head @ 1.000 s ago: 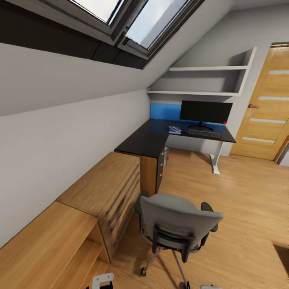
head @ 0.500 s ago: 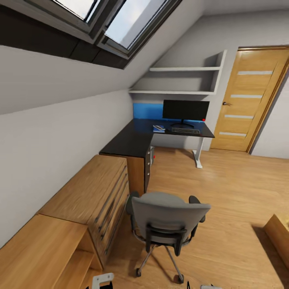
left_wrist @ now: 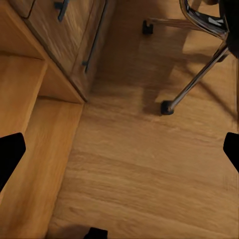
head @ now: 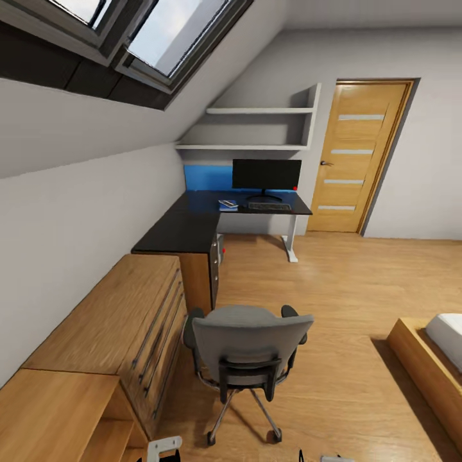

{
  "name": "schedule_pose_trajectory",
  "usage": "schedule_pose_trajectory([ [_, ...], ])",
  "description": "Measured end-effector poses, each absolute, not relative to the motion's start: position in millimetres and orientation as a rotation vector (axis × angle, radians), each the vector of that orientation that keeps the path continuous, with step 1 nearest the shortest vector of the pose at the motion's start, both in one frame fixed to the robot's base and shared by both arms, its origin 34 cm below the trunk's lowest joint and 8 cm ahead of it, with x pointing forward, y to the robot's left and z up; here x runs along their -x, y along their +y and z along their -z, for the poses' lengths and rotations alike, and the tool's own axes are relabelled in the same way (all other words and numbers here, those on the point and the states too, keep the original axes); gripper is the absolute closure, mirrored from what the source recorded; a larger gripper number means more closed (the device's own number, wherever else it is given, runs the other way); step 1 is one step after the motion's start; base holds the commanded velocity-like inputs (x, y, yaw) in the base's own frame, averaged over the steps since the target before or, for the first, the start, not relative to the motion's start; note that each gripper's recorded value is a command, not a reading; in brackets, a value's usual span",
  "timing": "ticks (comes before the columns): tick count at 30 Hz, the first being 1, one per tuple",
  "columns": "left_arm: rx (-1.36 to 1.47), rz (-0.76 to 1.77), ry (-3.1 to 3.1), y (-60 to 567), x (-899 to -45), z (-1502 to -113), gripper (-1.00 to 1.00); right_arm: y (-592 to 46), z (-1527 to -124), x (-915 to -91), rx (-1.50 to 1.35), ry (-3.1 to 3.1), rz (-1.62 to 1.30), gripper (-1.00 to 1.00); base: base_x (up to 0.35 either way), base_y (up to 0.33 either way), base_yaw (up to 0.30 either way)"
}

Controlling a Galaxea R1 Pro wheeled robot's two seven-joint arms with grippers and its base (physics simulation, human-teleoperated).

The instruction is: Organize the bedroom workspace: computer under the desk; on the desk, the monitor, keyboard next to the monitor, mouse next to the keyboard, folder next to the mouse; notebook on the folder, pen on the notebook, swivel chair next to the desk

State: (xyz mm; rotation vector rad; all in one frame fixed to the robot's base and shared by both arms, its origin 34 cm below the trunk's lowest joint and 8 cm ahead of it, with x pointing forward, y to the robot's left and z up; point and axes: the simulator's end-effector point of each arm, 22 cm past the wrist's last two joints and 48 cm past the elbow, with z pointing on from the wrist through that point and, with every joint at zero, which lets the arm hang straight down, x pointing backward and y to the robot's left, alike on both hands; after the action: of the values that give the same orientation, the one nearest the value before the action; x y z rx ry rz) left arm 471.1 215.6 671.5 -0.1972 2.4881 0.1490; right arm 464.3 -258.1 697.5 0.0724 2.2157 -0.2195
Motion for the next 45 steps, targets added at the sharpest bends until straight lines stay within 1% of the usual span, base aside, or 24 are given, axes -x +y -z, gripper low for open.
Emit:
schedule_pose_trajectory([
  [6,0.197,-0.149,2.491,215.6,-470.1,-670.3,-1.00,-257.9,-696.6,-463.6,-0.071,2.218,0.219,-1.00,-0.001,0.022,-0.180],
  [13,0.197,-0.151,2.498,215.7,-468.1,-667.9,-1.00,-257.8,-694.2,-461.8,-0.069,2.224,0.219,-1.00,-0.075,0.132,0.025],
  [29,0.204,-0.156,2.488,217.4,-469.7,-669.1,-1.00,-260.0,-693.3,-460.2,-0.057,2.227,0.223,-1.00,-0.006,0.009,0.002],
  [36,0.204,-0.158,2.487,217.9,-469.8,-669.1,-1.00,-260.6,-693.1,-460.0,-0.057,2.228,0.224,-1.00,-0.112,0.059,0.000],
  [45,0.204,-0.157,2.487,217.1,-469.6,-669.2,-1.00,-261.5,-693.0,-459.7,-0.056,2.229,0.225,-1.00,-0.021,0.008,0.000],
])
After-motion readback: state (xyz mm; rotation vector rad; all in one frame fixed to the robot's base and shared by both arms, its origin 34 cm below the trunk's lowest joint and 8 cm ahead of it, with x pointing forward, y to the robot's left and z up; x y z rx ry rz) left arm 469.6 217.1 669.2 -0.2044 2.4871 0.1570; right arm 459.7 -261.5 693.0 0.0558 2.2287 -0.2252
